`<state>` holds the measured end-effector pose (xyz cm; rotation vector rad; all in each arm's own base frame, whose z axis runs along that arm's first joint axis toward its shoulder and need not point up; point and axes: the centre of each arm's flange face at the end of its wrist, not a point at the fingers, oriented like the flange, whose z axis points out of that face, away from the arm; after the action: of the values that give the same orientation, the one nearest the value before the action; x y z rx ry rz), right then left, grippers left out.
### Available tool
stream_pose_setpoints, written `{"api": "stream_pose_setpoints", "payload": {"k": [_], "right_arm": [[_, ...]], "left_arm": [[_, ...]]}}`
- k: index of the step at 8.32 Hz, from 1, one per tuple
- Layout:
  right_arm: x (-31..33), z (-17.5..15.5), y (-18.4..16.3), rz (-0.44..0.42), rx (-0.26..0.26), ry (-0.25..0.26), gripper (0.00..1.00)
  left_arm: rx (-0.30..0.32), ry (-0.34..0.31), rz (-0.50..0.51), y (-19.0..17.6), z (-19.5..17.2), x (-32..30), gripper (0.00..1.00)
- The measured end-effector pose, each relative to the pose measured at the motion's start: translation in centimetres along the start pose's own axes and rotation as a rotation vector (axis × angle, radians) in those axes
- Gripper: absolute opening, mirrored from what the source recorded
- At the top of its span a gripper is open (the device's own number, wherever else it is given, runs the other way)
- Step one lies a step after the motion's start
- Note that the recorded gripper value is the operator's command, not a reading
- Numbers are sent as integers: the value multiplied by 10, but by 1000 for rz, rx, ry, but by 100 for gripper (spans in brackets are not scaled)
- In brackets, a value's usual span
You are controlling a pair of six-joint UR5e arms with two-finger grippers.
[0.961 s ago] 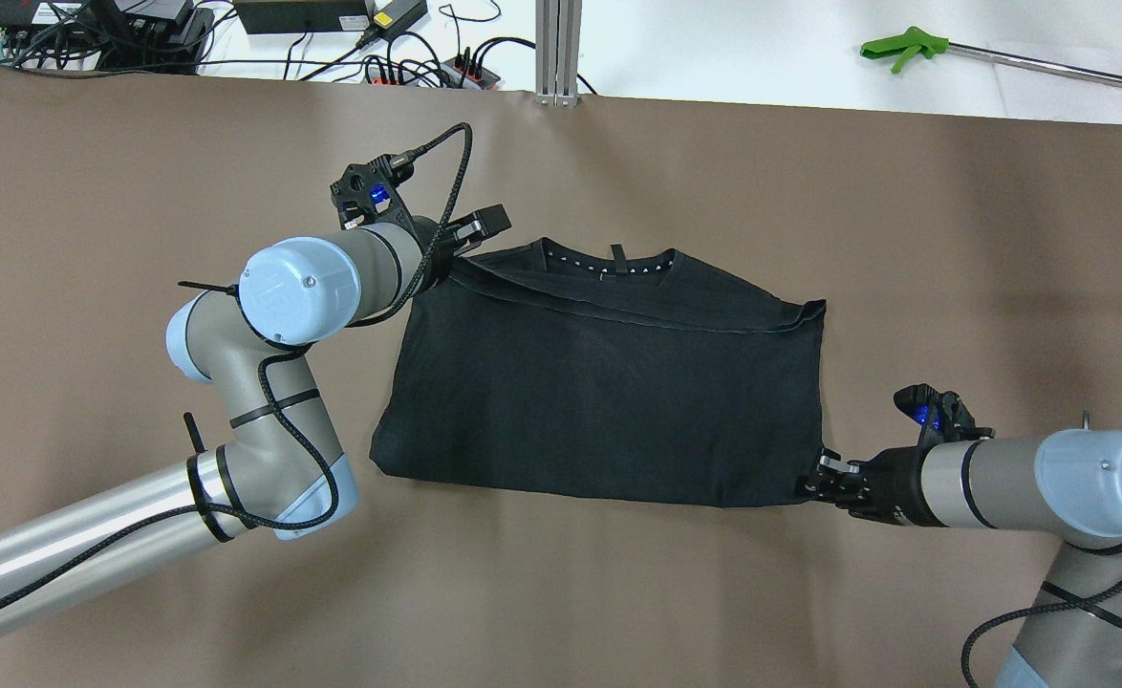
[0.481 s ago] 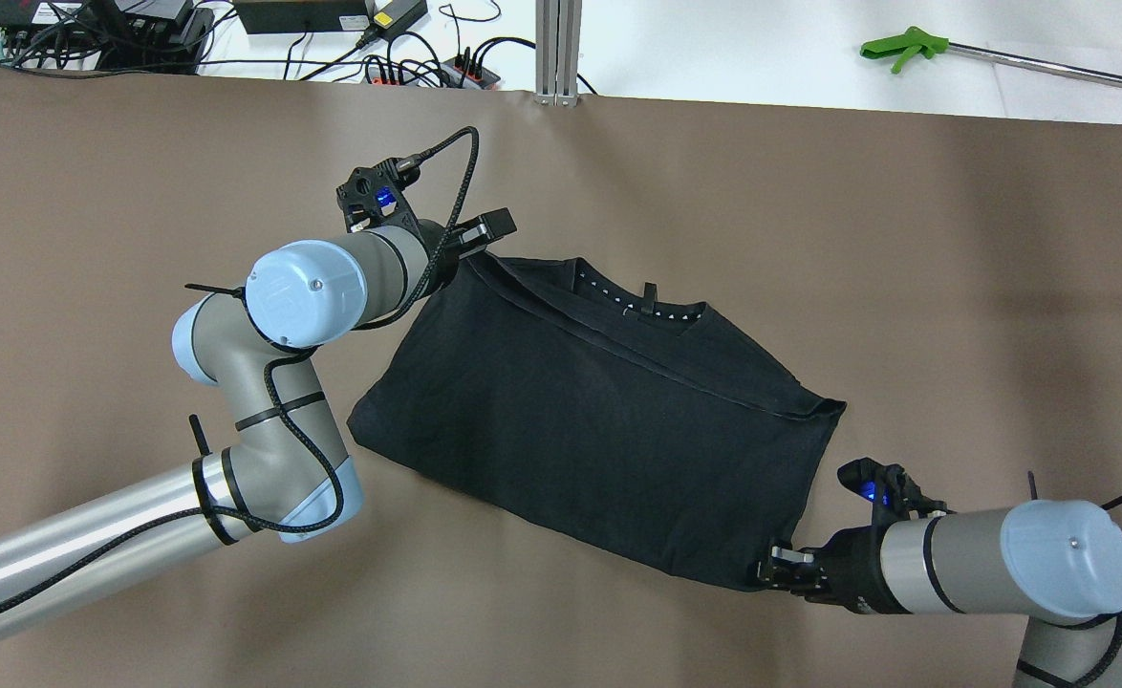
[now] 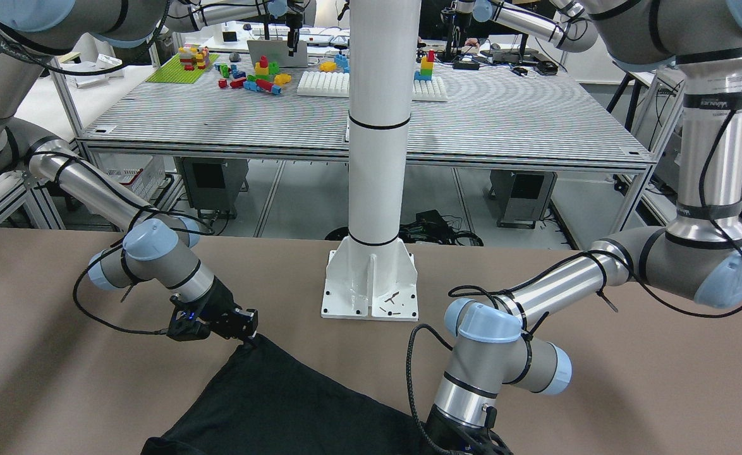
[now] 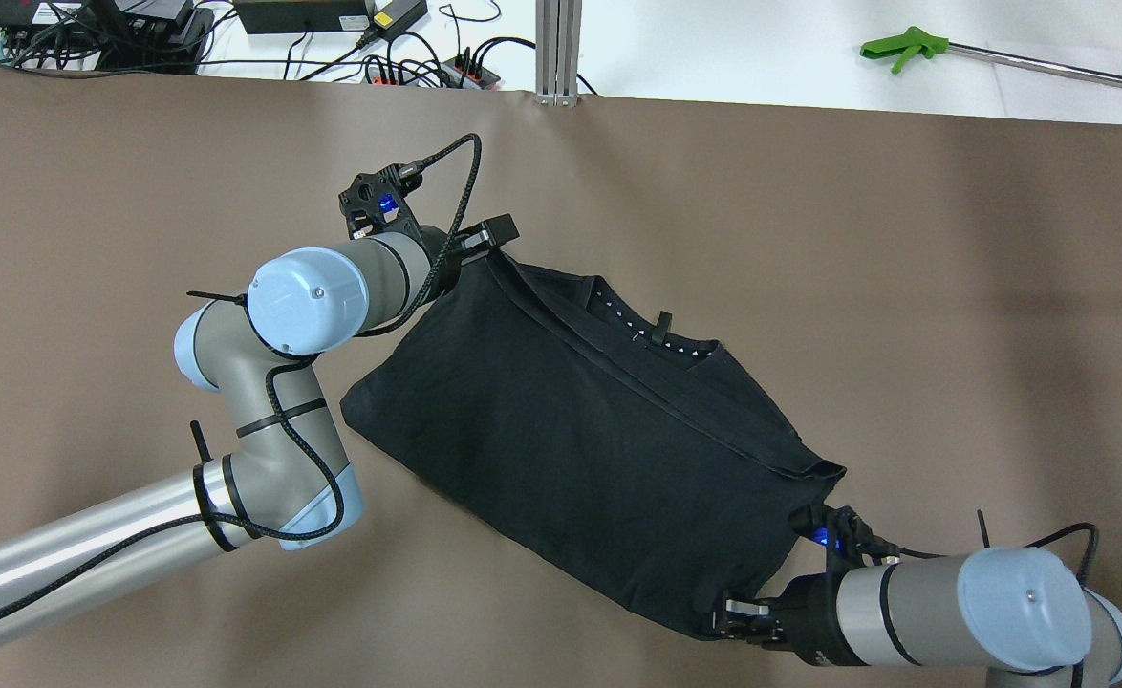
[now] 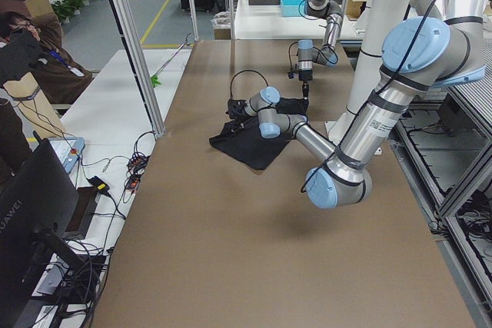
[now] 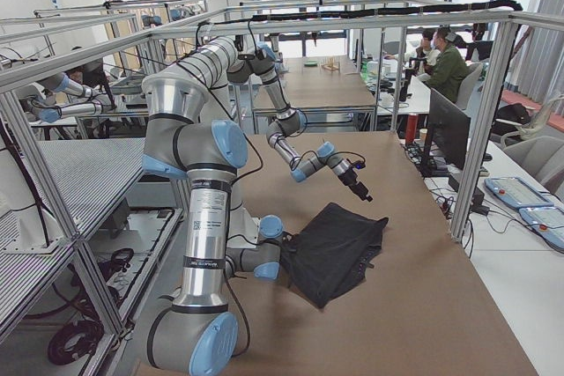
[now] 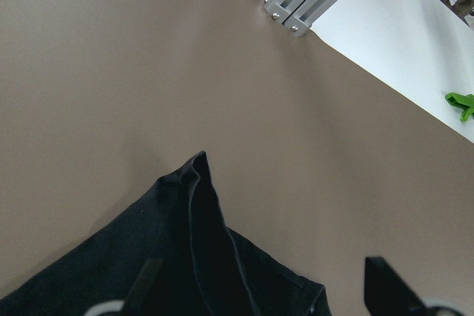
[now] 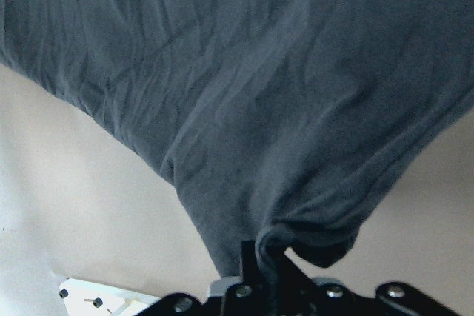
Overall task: Fold clothes
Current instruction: 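Drag the grasped corner away from the robot with the right gripper, rotating the shirt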
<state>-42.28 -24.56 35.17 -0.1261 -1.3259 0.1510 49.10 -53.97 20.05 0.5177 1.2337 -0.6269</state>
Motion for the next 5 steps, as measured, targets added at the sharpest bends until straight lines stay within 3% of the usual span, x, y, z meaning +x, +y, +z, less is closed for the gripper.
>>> {"api": "stream_pose_setpoints", "payload": {"k": [1, 3, 5], "right_arm": [[-12, 8, 13, -14, -22, -18, 94], [-38, 25, 35, -31, -54, -37, 95], [-47, 29, 26, -35, 16, -33, 95]], "left_arm": [[0, -2, 0, 1, 1, -1, 94], [8, -10, -7, -6, 1, -5, 94], [13, -38, -12, -16, 4, -22, 94]]}}
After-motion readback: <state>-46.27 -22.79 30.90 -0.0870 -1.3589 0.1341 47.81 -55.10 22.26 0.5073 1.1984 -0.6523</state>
